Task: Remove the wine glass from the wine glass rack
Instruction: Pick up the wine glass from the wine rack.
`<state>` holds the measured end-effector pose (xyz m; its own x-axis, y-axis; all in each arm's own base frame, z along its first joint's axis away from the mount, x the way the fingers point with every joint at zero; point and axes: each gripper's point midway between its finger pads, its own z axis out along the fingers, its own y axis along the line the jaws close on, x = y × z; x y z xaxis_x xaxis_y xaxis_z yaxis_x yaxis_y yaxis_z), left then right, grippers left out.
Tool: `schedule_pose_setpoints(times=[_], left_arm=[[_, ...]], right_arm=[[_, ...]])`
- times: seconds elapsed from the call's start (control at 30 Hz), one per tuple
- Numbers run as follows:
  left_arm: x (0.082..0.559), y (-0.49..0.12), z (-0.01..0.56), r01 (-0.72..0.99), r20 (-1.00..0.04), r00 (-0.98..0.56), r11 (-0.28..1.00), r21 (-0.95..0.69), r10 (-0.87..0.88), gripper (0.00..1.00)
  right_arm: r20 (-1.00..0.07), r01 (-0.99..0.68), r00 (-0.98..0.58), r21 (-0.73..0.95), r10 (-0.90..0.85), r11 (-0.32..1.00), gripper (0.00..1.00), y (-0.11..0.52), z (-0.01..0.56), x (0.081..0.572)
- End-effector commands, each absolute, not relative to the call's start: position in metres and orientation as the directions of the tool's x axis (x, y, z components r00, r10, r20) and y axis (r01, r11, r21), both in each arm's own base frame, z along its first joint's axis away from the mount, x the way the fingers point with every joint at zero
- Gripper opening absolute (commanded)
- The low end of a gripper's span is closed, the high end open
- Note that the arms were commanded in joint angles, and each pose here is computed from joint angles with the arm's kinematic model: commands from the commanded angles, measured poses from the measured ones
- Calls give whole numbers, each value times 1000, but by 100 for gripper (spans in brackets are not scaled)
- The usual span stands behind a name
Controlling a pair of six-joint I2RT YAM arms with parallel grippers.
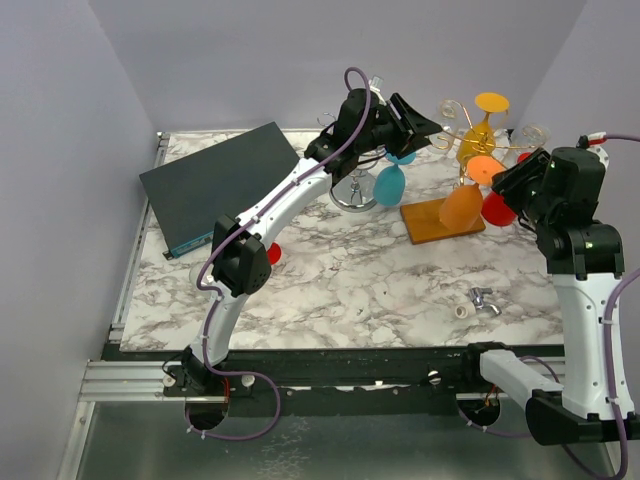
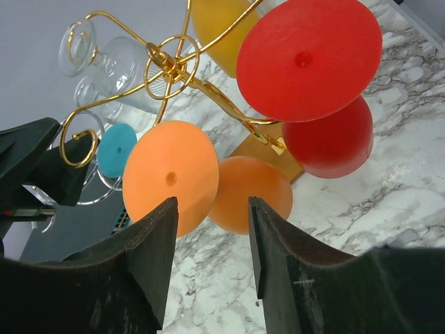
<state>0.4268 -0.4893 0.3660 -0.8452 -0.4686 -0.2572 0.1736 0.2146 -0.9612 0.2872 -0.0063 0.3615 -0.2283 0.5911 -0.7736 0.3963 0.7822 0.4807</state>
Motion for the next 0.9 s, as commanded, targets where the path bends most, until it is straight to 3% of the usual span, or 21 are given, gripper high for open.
schedule_pose_setpoints(times=[0.0,0.27,0.57,0.87], left_arm=[[425,-484,379,209,-285,-836,208,-956,-470,56],[421,-478,387,228,-305,-831,215,-950,-465,62],[414,-469,397,243,-319,-827,217,-945,-464,63],[408,-462,404,253,-328,-823,218,-943,-464,63]], right_arm=[[-774,394,-169,514,610,762,50,-10,371,296],[-745,381,-166,555,645,739,47,-4,366,304],[-729,385,-161,575,666,722,40,-2,360,306],[-715,374,-154,596,682,710,26,1,362,308]])
